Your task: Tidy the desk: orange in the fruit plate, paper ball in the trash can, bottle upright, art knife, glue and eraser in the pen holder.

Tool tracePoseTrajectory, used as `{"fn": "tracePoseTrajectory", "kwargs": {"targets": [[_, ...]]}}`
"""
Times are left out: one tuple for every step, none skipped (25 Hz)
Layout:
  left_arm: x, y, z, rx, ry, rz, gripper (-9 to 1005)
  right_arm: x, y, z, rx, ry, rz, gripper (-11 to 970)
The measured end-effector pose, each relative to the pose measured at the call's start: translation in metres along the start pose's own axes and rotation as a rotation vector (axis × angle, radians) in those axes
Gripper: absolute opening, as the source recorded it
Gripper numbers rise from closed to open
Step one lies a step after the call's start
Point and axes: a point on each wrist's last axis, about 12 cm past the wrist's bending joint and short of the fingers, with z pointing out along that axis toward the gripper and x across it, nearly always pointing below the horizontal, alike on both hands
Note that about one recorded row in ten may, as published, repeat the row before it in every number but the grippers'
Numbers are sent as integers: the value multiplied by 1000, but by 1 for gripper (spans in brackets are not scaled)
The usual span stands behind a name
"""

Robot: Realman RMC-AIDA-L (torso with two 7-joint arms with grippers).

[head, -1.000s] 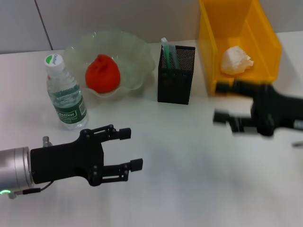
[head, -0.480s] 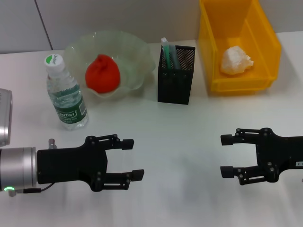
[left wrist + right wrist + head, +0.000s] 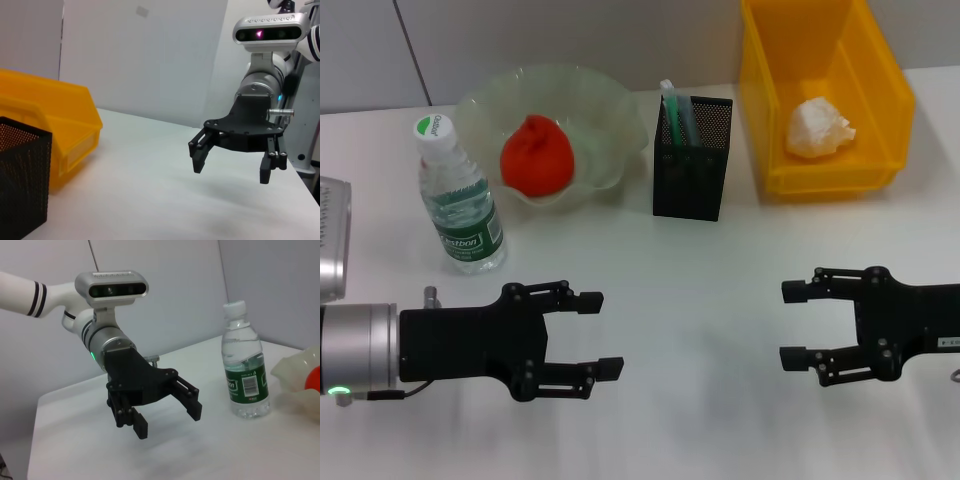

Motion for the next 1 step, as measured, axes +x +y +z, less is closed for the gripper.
{"fn": "tracePoseTrajectory", "kwargs": {"targets": [[-1,0,0,1,1,3,802,0,0,0,0,0,0,832]]}}
